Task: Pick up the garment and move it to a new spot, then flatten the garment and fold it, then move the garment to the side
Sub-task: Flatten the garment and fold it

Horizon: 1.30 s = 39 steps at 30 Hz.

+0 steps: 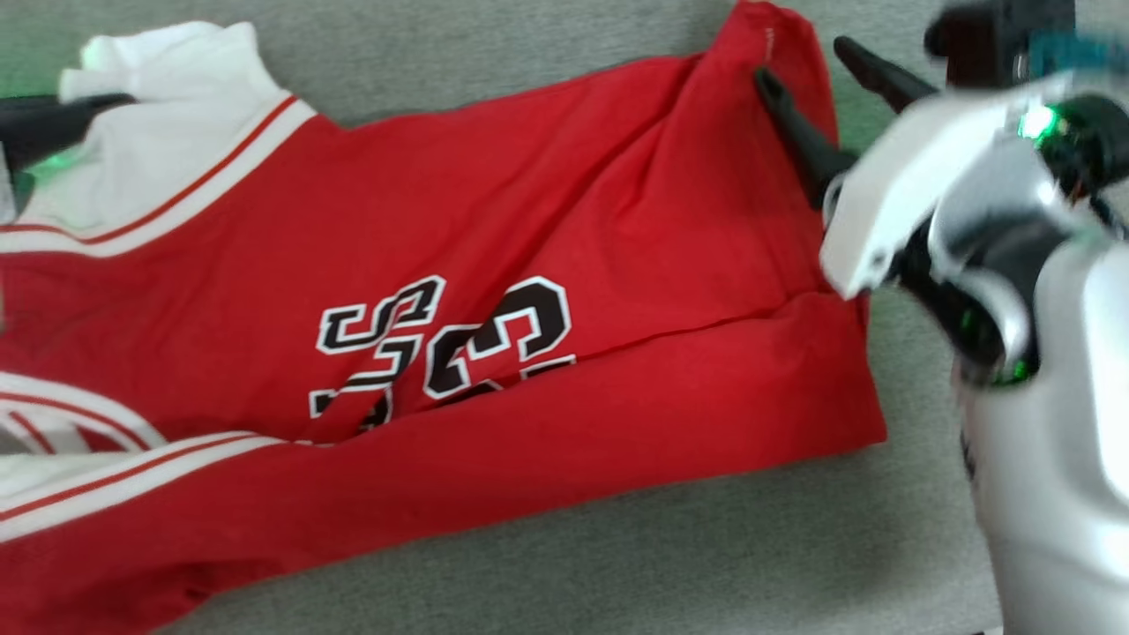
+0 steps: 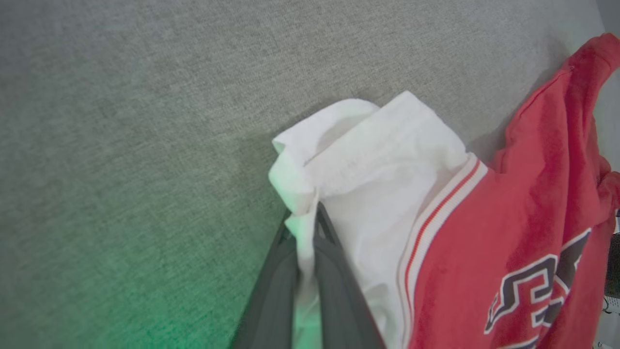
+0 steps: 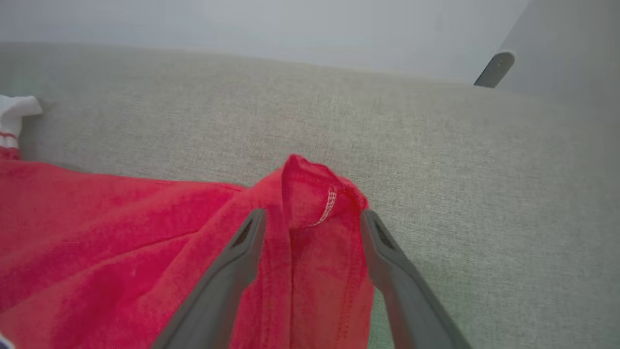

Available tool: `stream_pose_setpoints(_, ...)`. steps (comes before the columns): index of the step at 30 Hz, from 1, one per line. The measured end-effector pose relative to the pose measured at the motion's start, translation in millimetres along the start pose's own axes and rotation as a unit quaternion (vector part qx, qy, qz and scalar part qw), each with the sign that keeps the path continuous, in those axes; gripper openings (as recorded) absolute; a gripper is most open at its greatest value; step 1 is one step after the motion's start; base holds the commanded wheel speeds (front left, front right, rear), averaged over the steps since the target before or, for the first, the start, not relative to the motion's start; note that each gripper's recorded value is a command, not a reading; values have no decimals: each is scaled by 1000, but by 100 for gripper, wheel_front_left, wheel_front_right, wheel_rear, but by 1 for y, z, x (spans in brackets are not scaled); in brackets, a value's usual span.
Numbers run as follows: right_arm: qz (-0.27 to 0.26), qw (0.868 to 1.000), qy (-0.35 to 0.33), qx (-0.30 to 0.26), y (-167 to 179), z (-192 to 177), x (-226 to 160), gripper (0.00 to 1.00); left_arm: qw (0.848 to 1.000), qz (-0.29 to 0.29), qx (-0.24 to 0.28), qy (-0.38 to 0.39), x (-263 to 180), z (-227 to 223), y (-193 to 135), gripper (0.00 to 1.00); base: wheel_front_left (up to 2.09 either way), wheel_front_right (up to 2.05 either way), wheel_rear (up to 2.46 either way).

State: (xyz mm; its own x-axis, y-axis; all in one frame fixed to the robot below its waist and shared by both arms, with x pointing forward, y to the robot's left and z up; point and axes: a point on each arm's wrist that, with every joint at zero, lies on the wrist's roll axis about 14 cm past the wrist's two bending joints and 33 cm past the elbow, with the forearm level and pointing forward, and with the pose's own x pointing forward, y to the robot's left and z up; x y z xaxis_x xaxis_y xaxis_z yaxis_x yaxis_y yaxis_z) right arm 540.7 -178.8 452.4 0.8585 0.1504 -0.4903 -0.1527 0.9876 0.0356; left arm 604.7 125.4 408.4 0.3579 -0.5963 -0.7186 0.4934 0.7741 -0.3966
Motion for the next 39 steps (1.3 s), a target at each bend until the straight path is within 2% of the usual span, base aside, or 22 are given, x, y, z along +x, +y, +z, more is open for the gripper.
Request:
stream_pose_setpoints(3, 8, 998, 54, 10, -1, 1, 12, 100, 1000, -2, 3, 0, -2, -3, -2, 0, 0, 0, 0)
stream_pose_setpoints(8, 4, 996, 81, 26, -10, 15, 26, 100, 1000, 0, 6, 0, -7, -6, -3, 0, 0, 0, 0)
stream_pose_setpoints(14, 12, 985, 171, 36, -5, -18, 34, 100, 1000, 2, 8, 0, -11, -10, -4, 0, 0, 0, 0)
stream_pose_setpoints(19, 20, 980, 193, 35, 0, -30, 38, 100, 1000, 2, 10, 2, -11, -12, -3, 0, 0, 0, 0)
stream_pose_setpoints(20, 24, 980, 195, 28, 4, -31, 40, 71, 1000, 2, 10, 0, -11, -11, -3, 0, 0, 0, 0)
stream_pose_setpoints(21, 25, 982, 187, 28, 4, -29, 42, 48, 1000, 1, 10, -2, -11, -11, -3, 0, 0, 0, 0)
stream_pose_setpoints(22, 27, 983, 181, 29, 5, -28, 43, 15, 1000, -1, 9, -5, -10, -10, -4, 0, 0, 0, 0)
stream_pose_setpoints(23, 28, 984, 175, 29, 6, -26, 45, 0, 1000, -4, 6, -8, -10, -10, -6, 0, 0, 0, 0)
stream_pose_setpoints(31, 49, 993, 102, 14, 25, 7, 42, 0, 996, -35, 0, -80, -27, 17, -31, 0, 0, 0, 0)
stream_pose_setpoints(34, 70, 994, 85, 6, 40, 15, 32, 0, 993, -47, 5, -112, -42, 25, -45, 0, 0, 0, 0)
stream_pose_setpoints(39, 87, 993, 82, -13, 45, 15, 6, 0, 984, -68, 23, -162, -76, 30, -72, 0, 0, 0, 0)
